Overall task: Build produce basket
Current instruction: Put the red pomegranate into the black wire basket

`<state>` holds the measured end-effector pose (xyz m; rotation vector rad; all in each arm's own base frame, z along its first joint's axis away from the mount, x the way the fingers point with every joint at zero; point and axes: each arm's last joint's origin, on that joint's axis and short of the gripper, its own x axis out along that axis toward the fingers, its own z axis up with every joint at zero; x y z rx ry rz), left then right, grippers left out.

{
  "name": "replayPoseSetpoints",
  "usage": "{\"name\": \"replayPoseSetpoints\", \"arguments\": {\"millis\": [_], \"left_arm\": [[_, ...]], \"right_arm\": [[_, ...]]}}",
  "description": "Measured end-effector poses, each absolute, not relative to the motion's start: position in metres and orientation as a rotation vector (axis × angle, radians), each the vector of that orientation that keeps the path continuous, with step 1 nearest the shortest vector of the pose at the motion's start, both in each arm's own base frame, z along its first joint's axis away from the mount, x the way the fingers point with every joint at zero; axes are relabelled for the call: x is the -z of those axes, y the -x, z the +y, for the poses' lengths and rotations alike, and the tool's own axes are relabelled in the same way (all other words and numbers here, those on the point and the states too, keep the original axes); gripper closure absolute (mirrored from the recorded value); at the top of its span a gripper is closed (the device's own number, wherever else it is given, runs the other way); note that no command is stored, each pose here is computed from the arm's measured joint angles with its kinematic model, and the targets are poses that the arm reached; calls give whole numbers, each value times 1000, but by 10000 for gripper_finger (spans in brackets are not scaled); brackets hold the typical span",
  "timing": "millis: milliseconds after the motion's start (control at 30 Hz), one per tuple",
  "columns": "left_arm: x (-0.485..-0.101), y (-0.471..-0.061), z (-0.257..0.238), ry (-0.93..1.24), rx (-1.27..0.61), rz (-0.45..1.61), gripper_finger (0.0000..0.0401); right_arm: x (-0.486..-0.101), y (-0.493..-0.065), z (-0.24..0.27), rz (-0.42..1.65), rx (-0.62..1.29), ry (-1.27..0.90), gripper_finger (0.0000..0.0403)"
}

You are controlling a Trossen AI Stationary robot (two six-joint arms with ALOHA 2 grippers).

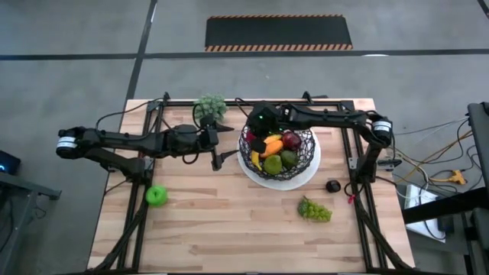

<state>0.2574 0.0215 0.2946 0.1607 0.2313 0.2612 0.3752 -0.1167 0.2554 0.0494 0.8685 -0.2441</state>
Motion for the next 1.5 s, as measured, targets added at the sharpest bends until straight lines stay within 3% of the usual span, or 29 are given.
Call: {"name": "replayPoseSetpoints", "arguments": {"millis": [367,1500], "left_arm": [[-295,-257,22,-162,-264,231,47],[-294,-257,22,-164,-264,235,47]], "right_arm": [[-246,-372,-135,902,284,-68,394],[-221,-349,-129,1145,339,-98,394]]}}
